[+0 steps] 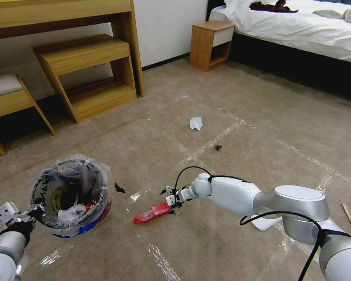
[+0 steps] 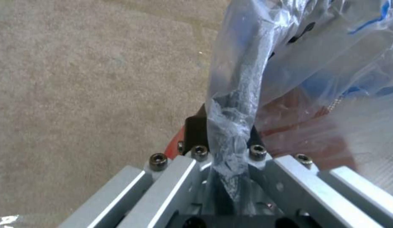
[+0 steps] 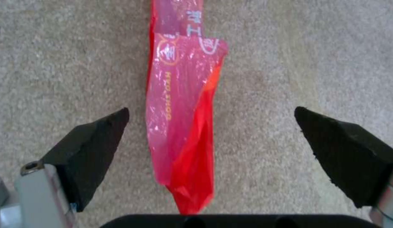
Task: Pick up the trash bin and place the garbage on the floor into it.
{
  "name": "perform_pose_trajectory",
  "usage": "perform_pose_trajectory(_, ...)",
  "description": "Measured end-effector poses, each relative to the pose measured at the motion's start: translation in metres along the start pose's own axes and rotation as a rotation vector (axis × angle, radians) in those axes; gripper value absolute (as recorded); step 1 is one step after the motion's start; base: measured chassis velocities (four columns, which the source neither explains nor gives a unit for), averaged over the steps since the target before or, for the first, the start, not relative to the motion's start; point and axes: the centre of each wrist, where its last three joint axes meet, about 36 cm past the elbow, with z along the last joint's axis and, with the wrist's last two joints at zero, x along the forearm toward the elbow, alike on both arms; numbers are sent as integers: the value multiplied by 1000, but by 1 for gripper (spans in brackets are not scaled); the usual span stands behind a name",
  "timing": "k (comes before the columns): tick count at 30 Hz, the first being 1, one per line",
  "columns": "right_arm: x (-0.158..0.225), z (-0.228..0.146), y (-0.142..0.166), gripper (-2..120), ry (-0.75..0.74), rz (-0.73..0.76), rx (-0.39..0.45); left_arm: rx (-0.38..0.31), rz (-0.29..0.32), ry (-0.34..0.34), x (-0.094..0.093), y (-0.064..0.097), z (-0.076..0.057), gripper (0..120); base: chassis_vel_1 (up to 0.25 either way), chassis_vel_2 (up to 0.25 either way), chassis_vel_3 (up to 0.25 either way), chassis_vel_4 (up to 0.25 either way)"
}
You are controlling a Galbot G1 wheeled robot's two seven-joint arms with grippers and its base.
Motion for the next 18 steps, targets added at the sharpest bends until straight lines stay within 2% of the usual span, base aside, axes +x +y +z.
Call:
perform_pose_trajectory(16,-13,2,4,93,21,-7,-12,3,-3,-7,3,1,0,1,0,0,0,0)
perform_pose_trajectory(18,-15,3,7,84,22,-9,-16,5,-3,-10,3,1,0,1,0,0,0,0)
